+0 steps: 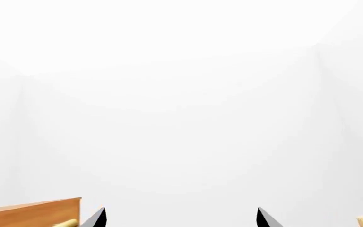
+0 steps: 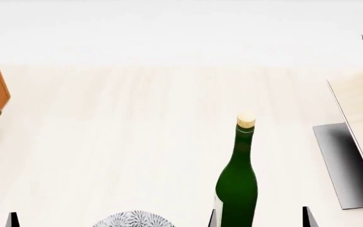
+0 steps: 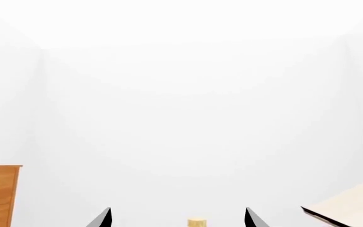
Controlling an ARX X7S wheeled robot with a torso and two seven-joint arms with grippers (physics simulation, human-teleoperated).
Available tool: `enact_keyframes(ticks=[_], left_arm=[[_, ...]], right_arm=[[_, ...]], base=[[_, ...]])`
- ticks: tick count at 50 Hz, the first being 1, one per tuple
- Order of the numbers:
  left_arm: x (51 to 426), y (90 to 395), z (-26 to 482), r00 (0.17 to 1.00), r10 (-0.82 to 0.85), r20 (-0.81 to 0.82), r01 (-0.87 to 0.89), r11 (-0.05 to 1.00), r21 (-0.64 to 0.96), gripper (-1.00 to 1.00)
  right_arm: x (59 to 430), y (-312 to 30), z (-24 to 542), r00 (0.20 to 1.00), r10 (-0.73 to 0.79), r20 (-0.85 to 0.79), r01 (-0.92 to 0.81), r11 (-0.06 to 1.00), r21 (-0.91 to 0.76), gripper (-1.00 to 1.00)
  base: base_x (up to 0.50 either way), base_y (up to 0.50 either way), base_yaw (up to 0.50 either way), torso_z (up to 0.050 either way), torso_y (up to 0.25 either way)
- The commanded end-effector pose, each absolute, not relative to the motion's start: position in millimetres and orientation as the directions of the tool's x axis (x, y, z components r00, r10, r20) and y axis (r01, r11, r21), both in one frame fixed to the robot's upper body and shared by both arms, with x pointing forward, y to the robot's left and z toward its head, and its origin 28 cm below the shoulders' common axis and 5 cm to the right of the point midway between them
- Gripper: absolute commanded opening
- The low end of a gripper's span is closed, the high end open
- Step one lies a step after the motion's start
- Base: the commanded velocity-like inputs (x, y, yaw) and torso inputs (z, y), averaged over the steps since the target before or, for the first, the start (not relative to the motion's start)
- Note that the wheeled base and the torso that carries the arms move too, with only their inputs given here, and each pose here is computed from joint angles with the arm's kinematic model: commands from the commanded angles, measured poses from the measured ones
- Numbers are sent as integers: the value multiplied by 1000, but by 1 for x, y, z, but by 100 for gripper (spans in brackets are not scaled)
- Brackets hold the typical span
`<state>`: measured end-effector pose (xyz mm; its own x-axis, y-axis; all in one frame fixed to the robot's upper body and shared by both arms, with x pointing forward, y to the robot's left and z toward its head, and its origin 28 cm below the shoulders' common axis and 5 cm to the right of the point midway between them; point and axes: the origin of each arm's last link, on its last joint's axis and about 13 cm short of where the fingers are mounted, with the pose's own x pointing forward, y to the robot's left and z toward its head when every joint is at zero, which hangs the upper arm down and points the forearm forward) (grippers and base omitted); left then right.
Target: Put the wine bottle on the wine rack.
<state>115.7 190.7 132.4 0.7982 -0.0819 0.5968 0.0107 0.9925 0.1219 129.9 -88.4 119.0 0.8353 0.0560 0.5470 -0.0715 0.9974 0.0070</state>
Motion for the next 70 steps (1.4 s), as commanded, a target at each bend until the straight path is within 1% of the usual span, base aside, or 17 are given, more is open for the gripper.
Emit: enact_keyframes(ticks=[1,58,70], left_arm=[[115,190,133,798,-84,596,13,992,122,100],[116,189,131,799,-92,594,19,992,128,100],[116,189,131,800,-91,593,19,992,126,100]], right_arm=[[129,-88,119,834,60,548,-75,997,6,100],[131,-87,116,839,69,540,-83,997,3,100],[130,-87,116,839,70,539,-82,997,-1,100]], base=[[0,-70,0,0,0],[0,-83,0,0,0],[0,-163,0,0,0]])
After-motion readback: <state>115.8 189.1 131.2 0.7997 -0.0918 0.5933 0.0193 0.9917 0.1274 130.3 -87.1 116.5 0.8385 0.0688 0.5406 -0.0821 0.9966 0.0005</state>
